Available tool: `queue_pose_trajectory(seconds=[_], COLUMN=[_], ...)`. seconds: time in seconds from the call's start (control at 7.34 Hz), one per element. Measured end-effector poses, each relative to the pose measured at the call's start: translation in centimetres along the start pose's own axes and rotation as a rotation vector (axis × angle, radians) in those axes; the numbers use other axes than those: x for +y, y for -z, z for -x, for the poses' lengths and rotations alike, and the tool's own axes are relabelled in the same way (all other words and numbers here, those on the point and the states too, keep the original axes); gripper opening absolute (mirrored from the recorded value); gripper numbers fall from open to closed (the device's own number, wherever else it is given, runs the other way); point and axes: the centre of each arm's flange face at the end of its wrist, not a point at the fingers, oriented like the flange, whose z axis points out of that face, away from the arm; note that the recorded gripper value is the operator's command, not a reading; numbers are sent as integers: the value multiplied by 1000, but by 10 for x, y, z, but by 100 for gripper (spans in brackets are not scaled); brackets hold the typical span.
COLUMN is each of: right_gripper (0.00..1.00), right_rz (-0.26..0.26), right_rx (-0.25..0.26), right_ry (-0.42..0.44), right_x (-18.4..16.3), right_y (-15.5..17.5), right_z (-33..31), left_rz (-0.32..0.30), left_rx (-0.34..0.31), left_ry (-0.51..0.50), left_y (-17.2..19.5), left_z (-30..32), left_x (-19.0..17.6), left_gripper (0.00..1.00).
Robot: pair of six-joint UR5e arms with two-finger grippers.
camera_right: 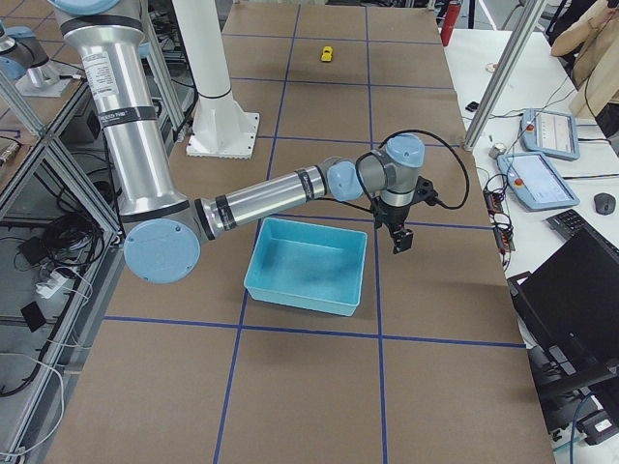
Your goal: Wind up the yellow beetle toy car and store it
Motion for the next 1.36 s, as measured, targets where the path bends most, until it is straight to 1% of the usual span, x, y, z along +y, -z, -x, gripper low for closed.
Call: queue_pose_trajectory(seconds=[0.14, 0.27, 0.41, 0.68, 0.95, 1.36], right_gripper=[100, 100, 100, 100, 100, 100], right_rz=[28, 44, 43, 35, 37, 45], right_rx=[-16, -35, -42, -50, -49, -48], right_ry=[-88, -184, -238, -290, -339, -356], right_x=[27, 51, 60, 71, 95, 101], right_y=[-9, -15, -15, -9, -9, -13], right_z=[-30, -51, -60, -73, -92, -100], left_rz=[-2, -5, -7, -11, -14, -19], left_rx=[-1, -2, -3, -5, -6, -8], left_ry=[-2, -4, -6, -10, -14, -20], left_y=[1, 3, 4, 6, 7, 11], left_z=[0, -1, -2, -4, -6, -9], left_x=[-2, -3, -4, -4, -6, -7], left_gripper=[100, 100, 100, 100, 100, 100])
